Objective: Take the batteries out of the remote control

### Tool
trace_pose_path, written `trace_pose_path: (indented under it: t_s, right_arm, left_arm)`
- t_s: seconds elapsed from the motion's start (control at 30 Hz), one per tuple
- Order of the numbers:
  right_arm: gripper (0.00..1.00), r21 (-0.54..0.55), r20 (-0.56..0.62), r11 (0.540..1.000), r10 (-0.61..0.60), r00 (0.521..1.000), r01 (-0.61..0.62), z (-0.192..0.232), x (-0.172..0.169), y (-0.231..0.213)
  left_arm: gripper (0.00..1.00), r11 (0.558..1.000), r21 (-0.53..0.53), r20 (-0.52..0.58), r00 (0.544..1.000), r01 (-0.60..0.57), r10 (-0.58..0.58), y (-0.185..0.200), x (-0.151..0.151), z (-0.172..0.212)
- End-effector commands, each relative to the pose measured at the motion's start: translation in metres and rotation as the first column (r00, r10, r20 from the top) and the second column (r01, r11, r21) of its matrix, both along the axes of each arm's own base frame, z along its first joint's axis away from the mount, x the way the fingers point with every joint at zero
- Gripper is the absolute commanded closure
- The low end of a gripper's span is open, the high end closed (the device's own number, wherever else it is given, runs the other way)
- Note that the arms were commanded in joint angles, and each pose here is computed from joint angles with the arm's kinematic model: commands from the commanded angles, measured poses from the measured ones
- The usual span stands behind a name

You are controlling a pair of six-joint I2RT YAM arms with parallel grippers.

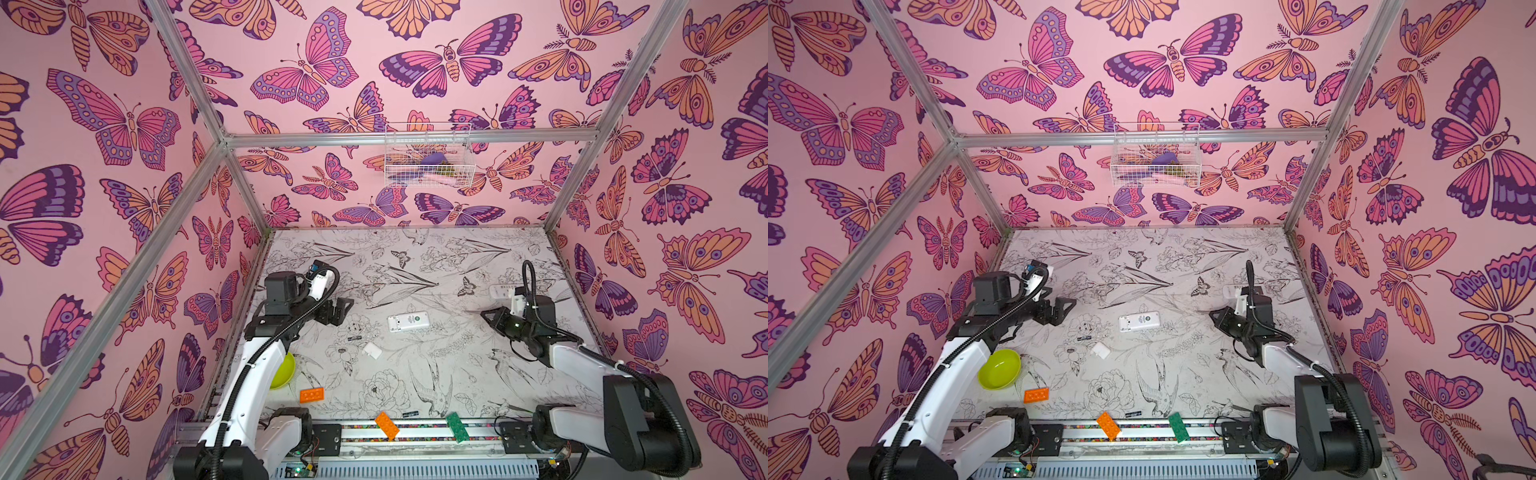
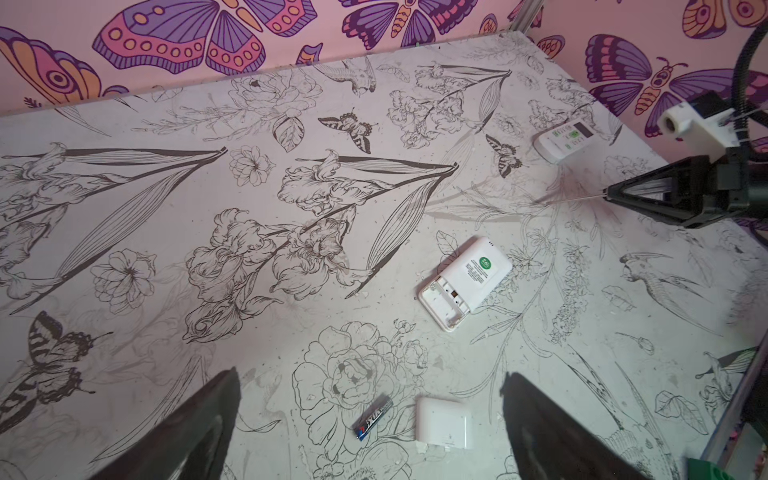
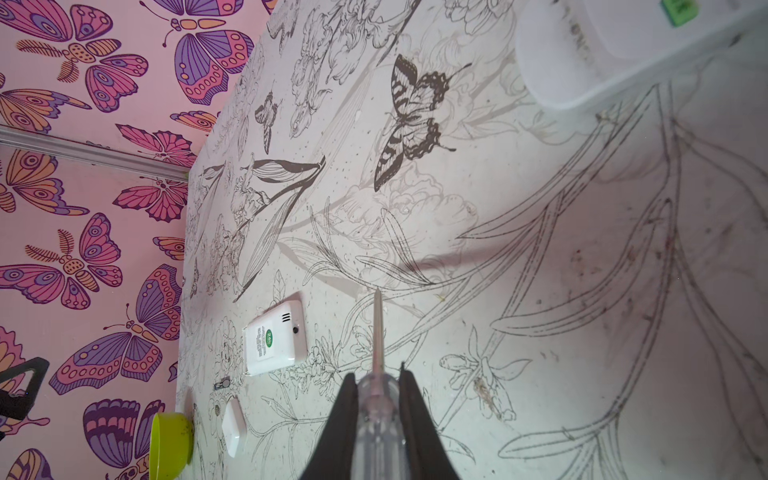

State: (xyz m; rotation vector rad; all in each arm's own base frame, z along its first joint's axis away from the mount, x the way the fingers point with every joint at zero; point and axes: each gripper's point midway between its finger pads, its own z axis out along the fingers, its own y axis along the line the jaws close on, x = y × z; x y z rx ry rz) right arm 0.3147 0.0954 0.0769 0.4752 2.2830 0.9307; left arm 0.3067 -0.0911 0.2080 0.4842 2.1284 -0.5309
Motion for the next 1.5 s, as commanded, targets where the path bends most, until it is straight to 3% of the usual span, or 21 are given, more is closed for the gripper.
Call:
trace_pose_path:
  t_s: [0.0, 1.23, 1.33, 1.47]
  right_arm:
    - [0.90, 0.007, 0.000, 1.000, -0.013, 1.000, 0.013, 0.002, 0.000, -0.002]
    - [0.63, -0.088, -0.150, 0.995, -0.062, 0.987, 0.049, -0.033, -0.018, -0.024]
    - [0.62, -0.065, -0.131, 0.996, -0.063, 0.989, 0.055, -0.028, -0.019, -0.022]
    - [0.62, -0.115, -0.128, 0.992, -0.072, 0.989, 0.057, -0.026, -0.021, -0.029]
  left_arm:
    - [0.00, 0.999, -0.043, 0.016, 1.000, 0.014, -0.013, -0.004, -0.001, 0.005]
    - [0.00, 1.000, -0.017, 0.002, 1.000, -0.001, 0.001, 0.003, 0.002, -0.004]
    - [0.00, 1.000, -0.019, -0.005, 1.000, -0.019, 0.019, 0.007, 0.003, -0.005]
    - [0.00, 1.000, -0.011, 0.006, 1.000, -0.011, 0.011, 0.007, 0.003, -0.006]
